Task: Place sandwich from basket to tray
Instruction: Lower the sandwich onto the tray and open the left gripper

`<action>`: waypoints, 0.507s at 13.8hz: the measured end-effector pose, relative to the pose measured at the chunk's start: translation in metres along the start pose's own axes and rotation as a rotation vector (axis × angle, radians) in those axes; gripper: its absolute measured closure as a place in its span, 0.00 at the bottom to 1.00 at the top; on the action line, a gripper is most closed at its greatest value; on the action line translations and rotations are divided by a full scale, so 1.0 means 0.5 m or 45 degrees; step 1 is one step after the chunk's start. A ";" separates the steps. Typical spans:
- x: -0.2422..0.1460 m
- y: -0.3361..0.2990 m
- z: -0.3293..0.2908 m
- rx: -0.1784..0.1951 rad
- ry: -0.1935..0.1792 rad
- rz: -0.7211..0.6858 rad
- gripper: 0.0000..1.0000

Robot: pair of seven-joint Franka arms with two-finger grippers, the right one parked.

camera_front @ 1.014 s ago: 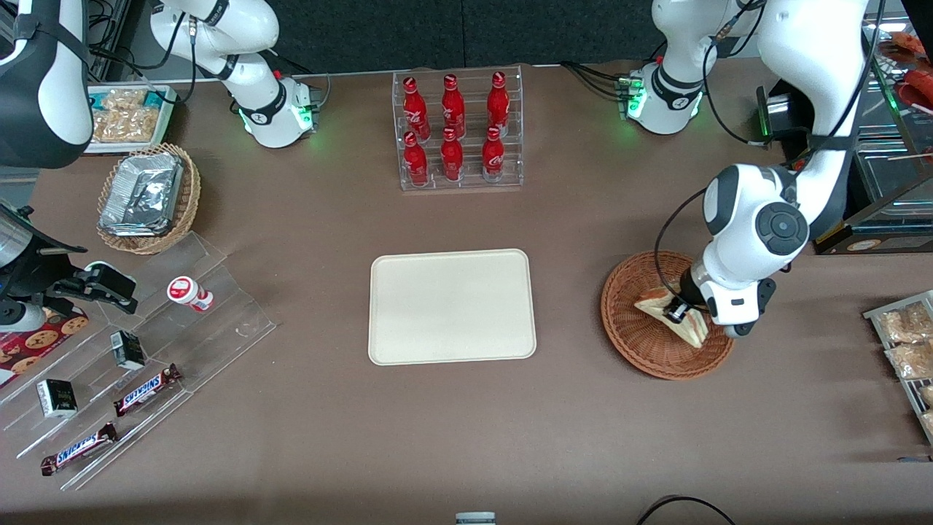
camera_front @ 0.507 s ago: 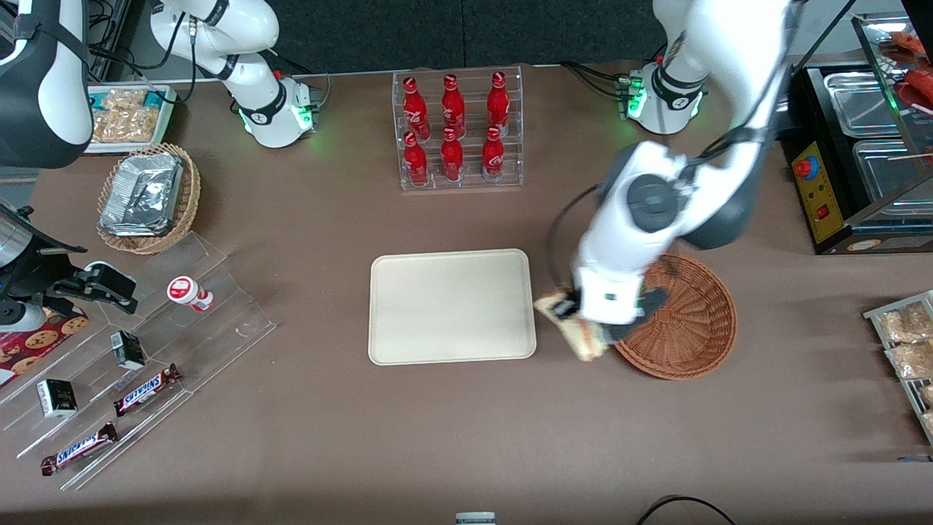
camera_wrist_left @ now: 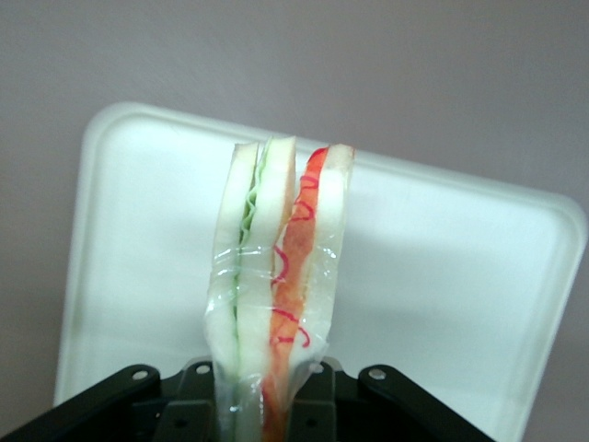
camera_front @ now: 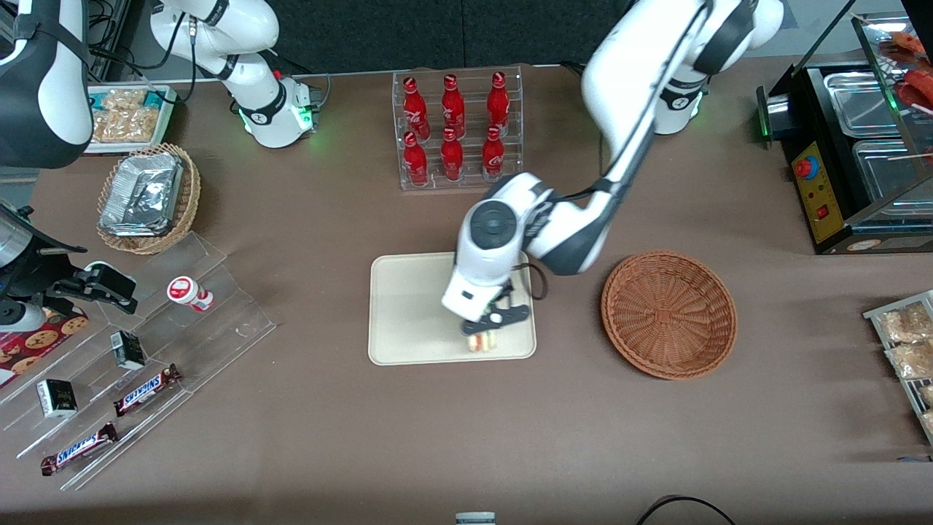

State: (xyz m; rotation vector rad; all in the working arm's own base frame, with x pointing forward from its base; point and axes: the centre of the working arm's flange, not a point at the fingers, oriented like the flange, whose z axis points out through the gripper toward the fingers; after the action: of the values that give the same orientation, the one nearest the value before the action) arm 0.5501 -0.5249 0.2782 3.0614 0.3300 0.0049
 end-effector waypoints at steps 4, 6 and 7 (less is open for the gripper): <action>-0.080 0.039 0.122 0.073 -0.039 0.090 0.84; -0.077 0.047 0.144 0.067 -0.036 0.097 0.79; -0.073 0.052 0.140 0.057 -0.030 0.099 0.69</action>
State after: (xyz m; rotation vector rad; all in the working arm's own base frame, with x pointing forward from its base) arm 0.5208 -0.5625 0.2100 3.1142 0.2123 -0.0359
